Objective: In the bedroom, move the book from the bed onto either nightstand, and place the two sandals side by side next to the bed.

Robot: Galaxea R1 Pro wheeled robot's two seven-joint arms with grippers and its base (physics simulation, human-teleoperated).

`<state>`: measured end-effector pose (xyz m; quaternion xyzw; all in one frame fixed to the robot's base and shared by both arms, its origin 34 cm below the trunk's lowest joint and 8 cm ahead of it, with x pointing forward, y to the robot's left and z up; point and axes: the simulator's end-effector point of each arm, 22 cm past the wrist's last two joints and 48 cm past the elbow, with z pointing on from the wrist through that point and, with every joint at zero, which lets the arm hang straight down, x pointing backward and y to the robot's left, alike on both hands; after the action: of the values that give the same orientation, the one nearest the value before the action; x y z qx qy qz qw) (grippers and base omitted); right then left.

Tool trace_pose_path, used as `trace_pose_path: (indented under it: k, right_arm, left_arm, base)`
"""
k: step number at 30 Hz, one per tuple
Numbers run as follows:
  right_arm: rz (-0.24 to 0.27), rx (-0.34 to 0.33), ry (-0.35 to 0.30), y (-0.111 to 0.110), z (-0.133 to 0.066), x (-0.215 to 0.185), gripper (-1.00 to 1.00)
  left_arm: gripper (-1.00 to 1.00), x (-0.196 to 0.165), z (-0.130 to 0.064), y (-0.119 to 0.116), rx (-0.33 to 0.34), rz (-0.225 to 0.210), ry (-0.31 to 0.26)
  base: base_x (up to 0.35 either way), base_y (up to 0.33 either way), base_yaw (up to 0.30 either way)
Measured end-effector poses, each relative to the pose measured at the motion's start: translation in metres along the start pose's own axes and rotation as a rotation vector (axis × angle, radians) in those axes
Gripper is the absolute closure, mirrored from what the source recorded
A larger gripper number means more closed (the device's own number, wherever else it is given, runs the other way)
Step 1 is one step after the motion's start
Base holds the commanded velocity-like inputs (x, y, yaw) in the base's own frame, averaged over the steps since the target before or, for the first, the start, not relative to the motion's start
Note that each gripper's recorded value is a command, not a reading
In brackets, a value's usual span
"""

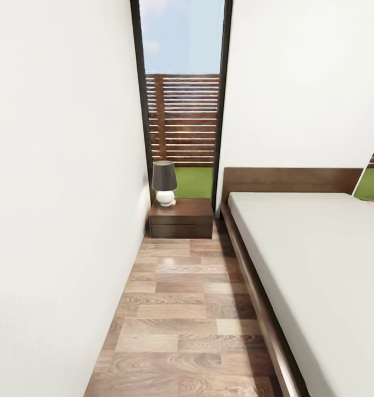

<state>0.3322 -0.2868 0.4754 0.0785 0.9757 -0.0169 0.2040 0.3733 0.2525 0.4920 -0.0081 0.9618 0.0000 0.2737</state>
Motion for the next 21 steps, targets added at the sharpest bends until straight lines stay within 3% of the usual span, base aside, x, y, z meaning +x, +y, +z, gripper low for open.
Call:
trace_pose_path:
  k: [10,21]
  right_arm:
    - [0.0,0.0,0.0,0.0,0.0001,0.0,-1.0]
    - [-0.001,0.0,0.001,0.0002,0.0003,0.0001,-1.0]
  left_arm:
    - [-1.0,0.0,0.0001,0.0,0.0,0.0,0.0]
    - [-1.0,0.0001,0.0003,-0.0001,0.0,0.0,0.001]
  base:
    - [0.305,0.0,0.0]
    - [0.039,0.0,-0.112]
